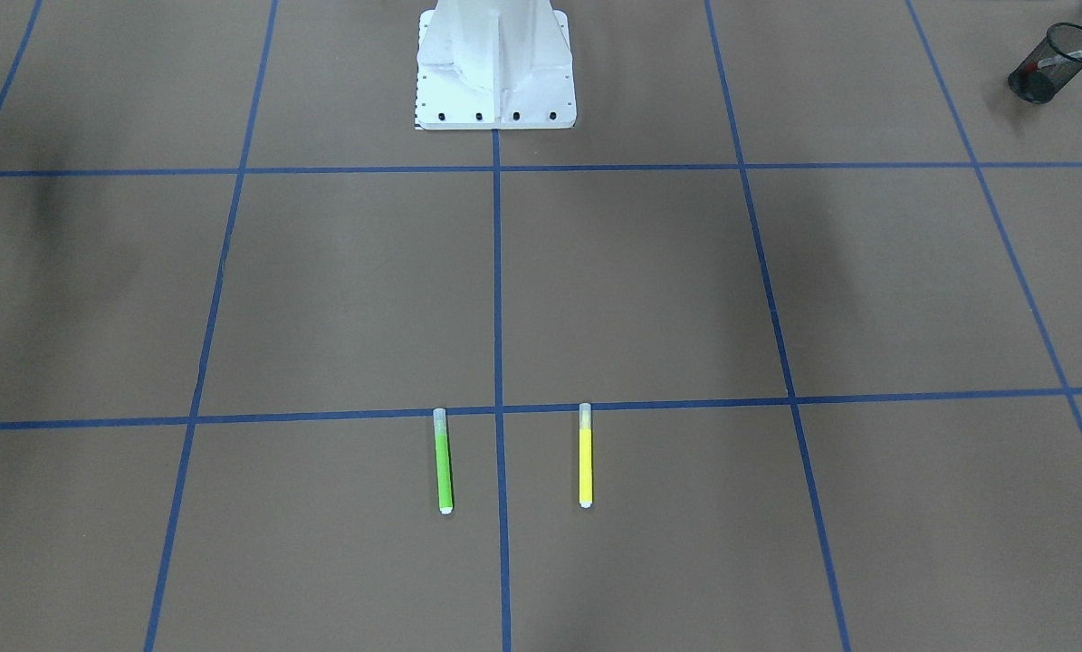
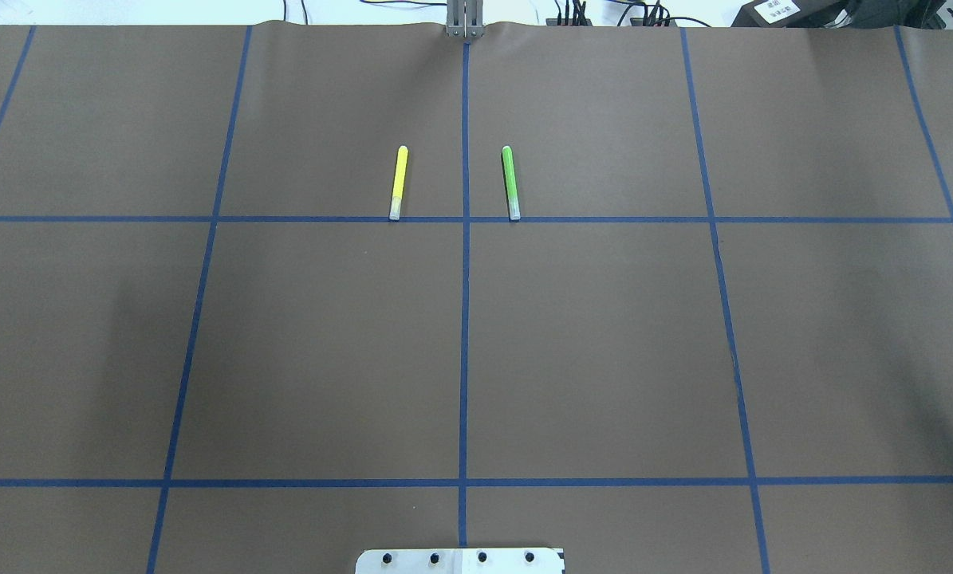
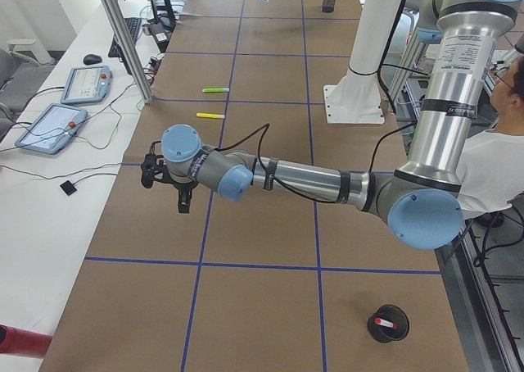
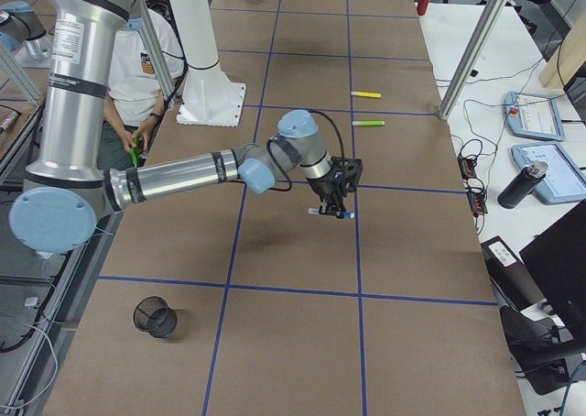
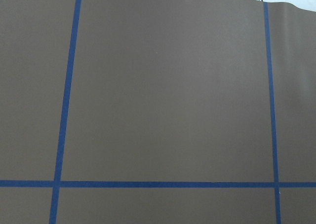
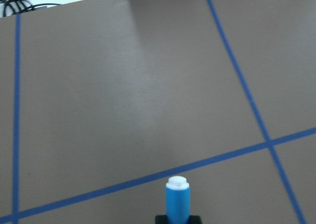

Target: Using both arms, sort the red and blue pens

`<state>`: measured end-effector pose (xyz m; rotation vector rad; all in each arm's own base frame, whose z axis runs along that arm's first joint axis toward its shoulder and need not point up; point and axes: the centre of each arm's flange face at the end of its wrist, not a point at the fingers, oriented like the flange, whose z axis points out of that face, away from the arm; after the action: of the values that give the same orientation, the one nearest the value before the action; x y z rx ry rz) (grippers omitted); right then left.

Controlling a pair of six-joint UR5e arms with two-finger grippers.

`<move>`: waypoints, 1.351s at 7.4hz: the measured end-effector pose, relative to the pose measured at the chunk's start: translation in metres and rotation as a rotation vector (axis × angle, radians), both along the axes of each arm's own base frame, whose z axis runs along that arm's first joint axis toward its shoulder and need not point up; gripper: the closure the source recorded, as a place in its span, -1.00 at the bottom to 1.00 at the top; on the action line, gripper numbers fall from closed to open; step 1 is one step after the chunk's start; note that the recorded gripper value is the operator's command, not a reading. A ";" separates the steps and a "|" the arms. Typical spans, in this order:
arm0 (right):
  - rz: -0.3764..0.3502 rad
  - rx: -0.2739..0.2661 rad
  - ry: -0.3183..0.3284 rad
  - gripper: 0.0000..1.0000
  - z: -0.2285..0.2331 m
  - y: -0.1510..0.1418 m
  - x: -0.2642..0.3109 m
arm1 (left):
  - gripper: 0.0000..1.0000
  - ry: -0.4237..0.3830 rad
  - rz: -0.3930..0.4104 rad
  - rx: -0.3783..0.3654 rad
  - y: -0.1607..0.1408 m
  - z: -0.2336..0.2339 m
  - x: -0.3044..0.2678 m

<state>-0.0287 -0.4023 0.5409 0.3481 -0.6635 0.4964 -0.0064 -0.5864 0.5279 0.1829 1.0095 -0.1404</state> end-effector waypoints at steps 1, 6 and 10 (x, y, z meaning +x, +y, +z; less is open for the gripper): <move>0.046 0.019 -0.001 1.00 0.020 0.036 0.030 | -0.97 0.000 0.000 -0.001 -0.001 0.000 0.000; 0.223 0.184 0.055 1.00 0.131 0.235 0.128 | -0.97 0.001 -0.001 0.002 -0.002 -0.003 0.000; 0.196 0.334 0.156 1.00 0.168 0.384 0.124 | -0.97 0.002 -0.001 0.006 -0.002 -0.005 0.000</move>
<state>0.0954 -0.0180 0.7086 0.7650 -0.5620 0.5386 -0.0060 -0.5882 0.5225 0.1890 1.0122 -0.1385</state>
